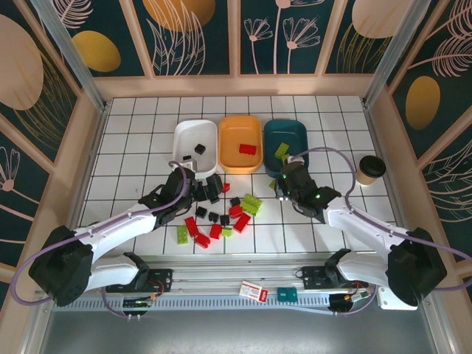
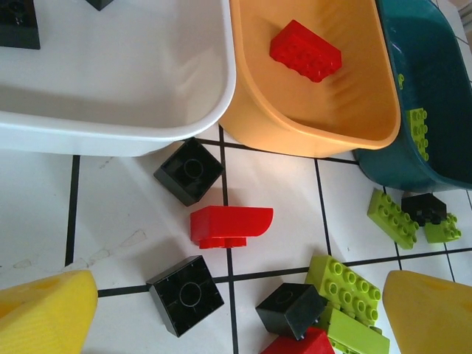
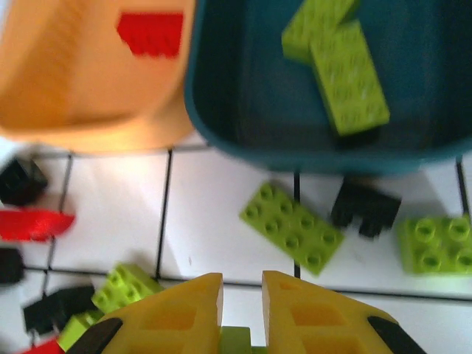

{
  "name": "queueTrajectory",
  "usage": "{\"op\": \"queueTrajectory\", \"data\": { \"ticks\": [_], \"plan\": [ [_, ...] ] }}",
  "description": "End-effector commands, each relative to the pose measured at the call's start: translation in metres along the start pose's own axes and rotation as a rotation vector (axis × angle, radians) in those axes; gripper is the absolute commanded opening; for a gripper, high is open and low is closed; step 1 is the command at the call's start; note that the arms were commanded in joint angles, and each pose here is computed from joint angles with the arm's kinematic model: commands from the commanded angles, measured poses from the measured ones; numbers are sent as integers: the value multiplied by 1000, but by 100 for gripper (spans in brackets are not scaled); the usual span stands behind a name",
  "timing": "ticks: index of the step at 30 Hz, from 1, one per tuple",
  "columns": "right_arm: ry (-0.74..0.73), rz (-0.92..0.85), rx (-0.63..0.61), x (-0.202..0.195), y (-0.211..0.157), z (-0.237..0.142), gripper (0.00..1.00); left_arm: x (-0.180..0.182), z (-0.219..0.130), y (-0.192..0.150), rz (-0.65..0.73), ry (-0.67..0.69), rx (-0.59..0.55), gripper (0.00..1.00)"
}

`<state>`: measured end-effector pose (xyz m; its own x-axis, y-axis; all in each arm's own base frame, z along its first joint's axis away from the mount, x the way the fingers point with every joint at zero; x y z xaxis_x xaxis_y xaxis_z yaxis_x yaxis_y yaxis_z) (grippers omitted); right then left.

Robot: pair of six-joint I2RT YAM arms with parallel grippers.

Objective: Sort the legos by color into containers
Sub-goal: Place the lego in the container.

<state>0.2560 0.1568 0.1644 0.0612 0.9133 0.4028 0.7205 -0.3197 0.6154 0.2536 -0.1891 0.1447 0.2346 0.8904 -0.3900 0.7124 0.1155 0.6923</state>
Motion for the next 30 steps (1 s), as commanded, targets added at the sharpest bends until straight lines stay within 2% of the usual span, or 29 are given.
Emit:
{"op": "queueTrajectory", "data": {
  "ticks": [1,3,7,14,15,16,17,19,20,26,30],
  "plan": [
    [46,7,-105,18,46,-1,5,-4,-6,9,-3,2,-36,99],
    [56,3,-126,27,62,11,5,-3,-9,10,-8,3,-43,99],
    [-1,24,-149,21,94,48,5,-2,-14,8,-10,6,-43,99],
    [-89,45,-110,8,112,108,7,4,-23,8,-9,25,-65,99],
    [-92,50,-104,8,113,113,9,4,-24,8,-8,27,-68,99],
    [-95,50,-101,8,113,118,19,4,-25,9,-7,27,-74,99],
    [-99,50,-99,8,114,120,33,4,-26,9,-7,25,-77,99],
    [-102,46,-109,10,119,121,53,4,-27,9,-3,26,-79,99],
    [-101,44,-119,12,121,119,57,5,-27,9,-4,30,-79,99],
    [-37,54,-189,25,137,81,62,5,-25,9,-4,36,-76,99],
    [54,58,-204,37,125,48,62,5,-26,11,-3,38,-83,99]
  ]
}}
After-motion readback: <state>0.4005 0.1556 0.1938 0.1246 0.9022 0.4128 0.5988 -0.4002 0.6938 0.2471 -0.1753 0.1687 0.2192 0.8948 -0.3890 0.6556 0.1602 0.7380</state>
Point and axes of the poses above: each hand's point on the last joint's axis, 136 mm out from that joint toward the fingers, its own z axis out along the fingers, its own x axis along the line the jaws close on, y = z × x, the point moved 5 cm from there along -z, back along the fingers, and after that the axes turned 13 degrees about z, right-handed, at the moved point
